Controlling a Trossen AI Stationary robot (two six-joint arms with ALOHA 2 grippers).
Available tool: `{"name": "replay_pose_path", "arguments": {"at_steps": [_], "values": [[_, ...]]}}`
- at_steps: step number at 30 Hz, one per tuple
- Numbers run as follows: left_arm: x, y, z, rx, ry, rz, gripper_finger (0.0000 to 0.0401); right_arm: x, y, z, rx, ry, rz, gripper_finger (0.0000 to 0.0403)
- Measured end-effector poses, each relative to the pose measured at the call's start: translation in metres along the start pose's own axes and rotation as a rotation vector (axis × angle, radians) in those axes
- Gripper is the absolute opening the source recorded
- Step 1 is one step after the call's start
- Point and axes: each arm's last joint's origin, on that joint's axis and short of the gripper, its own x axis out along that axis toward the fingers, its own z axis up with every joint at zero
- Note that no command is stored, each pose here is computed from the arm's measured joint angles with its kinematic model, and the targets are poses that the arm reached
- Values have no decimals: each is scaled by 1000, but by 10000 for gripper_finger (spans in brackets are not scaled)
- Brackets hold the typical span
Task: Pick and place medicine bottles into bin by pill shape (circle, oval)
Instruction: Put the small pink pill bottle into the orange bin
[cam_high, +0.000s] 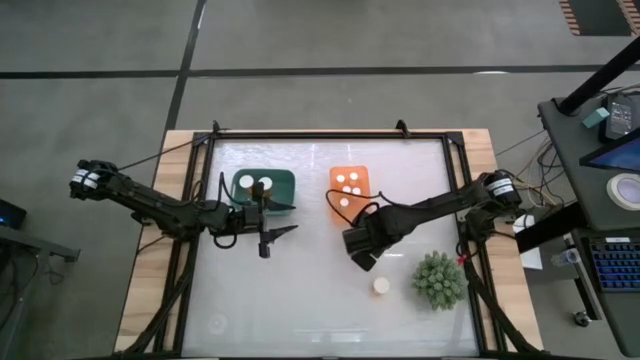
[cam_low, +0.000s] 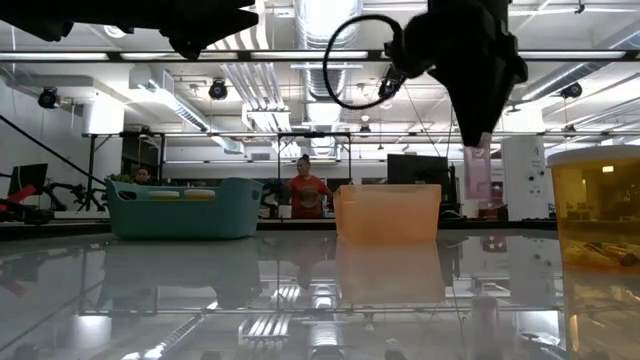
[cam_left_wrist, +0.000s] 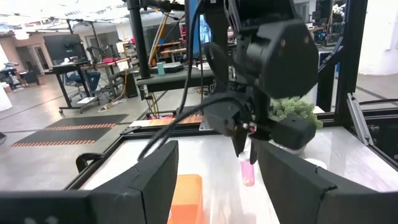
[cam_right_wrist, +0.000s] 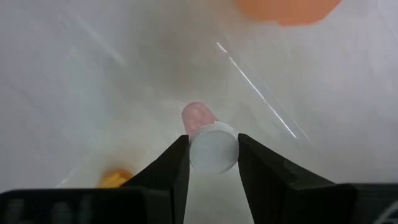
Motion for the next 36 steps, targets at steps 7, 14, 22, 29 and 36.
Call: {"name": "replay_pose_path", "arguments": {"at_steps": [7, 14, 22, 29, 36], "values": [[0, 0, 0, 0, 0, 0, 205, -17, -5, 12, -16, -16, 20, 115], [0, 0, 0, 0, 0, 0, 205, -27, -16, 32, -34, -43, 48, 113], [0, 0, 0, 0, 0, 0, 205, -36, -38, 58, -43, -65, 56, 113], [0, 0, 0, 3, 0, 0, 205, -33, -59, 78, -49, -102, 10, 113], [0, 0, 0, 17, 0, 0, 205, -22, -65, 95, -73, -116, 8, 113]]}}
